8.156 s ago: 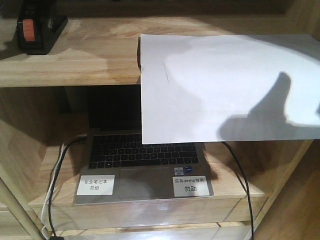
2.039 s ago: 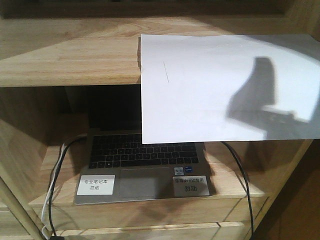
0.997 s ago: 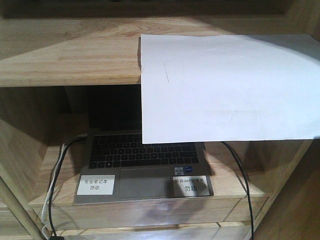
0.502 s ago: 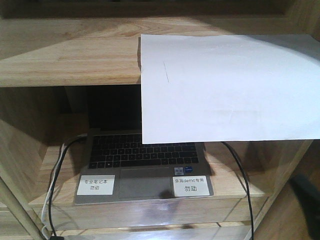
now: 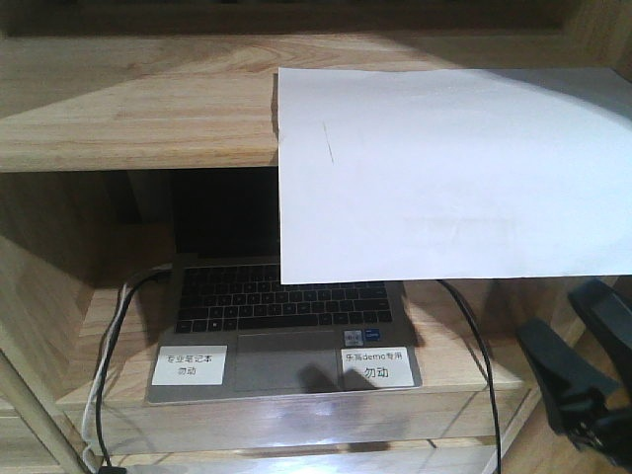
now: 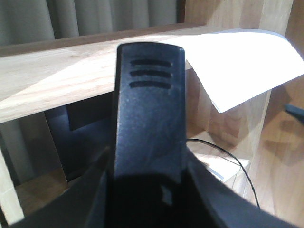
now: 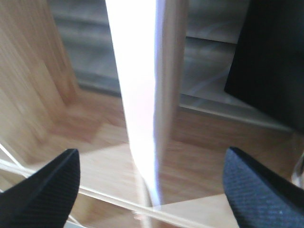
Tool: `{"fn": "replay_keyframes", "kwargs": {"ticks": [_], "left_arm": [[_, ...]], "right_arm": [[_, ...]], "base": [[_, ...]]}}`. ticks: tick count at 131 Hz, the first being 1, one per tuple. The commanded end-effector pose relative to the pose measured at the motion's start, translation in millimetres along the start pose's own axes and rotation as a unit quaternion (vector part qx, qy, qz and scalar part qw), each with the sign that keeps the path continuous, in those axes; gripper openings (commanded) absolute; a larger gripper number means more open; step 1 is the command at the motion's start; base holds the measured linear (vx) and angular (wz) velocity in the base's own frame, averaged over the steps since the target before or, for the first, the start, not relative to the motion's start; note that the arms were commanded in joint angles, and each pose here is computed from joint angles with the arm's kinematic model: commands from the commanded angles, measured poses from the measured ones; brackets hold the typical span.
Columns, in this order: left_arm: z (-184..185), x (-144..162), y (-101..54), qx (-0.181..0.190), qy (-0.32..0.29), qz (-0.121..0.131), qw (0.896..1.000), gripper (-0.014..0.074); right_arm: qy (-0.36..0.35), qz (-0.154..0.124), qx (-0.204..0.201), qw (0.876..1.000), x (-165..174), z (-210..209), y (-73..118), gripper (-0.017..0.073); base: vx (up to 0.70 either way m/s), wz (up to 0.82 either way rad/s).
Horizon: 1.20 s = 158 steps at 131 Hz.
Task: Grab stapler and paper to desk for stapling
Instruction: 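Move the right gripper toward the paper edge hanging off the shelf, then close the right gripper on the hanging edge of the white paper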
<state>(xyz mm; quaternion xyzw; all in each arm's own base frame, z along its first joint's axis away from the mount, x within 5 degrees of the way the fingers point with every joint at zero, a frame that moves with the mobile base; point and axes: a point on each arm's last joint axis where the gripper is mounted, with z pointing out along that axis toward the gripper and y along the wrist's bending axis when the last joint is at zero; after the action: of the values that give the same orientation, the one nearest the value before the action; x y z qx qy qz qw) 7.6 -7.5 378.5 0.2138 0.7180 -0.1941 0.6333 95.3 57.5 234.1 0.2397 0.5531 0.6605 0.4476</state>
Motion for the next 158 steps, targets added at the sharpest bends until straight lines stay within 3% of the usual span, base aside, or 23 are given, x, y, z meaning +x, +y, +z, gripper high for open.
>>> {"fn": "replay_keyframes", "kwargs": {"ticks": [1, 16, 39, 78, 158], "left_arm": [[-2.1, -17.2, -0.4, 0.005, -0.066, -0.003, 0.998, -0.0006], [-2.1, -17.2, -0.4, 0.005, -0.066, -0.003, 0.998, -0.0006], [-2.1, -17.2, -0.4, 0.005, -0.066, -0.003, 0.998, -0.0006], [-2.1, -17.2, -0.4, 0.005, -0.066, -0.003, 0.998, -0.0006], [-2.1, -17.3, -0.4, 0.005, -0.066, -0.003, 0.998, -0.0006]], "right_arm": [[-0.007, -0.032, -0.088, 0.996, -1.8, 12.3, 13.8, 0.0577], [-0.031, -0.056, -0.124, 0.99, -4.9, 20.3, 11.5, 0.0577], [-0.044, -0.068, -0.098, 0.992, -7.8, 30.7, 4.7, 0.0577], [-0.073, -0.112, -0.139, 0.981, -15.5, 50.2, 25.6, 0.0577], [-0.107, -0.105, -0.163, 0.975, -25.9, 75.8, 41.6, 0.0561]], "base": [[0.0, 0.0], [0.0, 0.0], [0.0, 0.0], [0.0, 0.0], [0.0, 0.0]]}}
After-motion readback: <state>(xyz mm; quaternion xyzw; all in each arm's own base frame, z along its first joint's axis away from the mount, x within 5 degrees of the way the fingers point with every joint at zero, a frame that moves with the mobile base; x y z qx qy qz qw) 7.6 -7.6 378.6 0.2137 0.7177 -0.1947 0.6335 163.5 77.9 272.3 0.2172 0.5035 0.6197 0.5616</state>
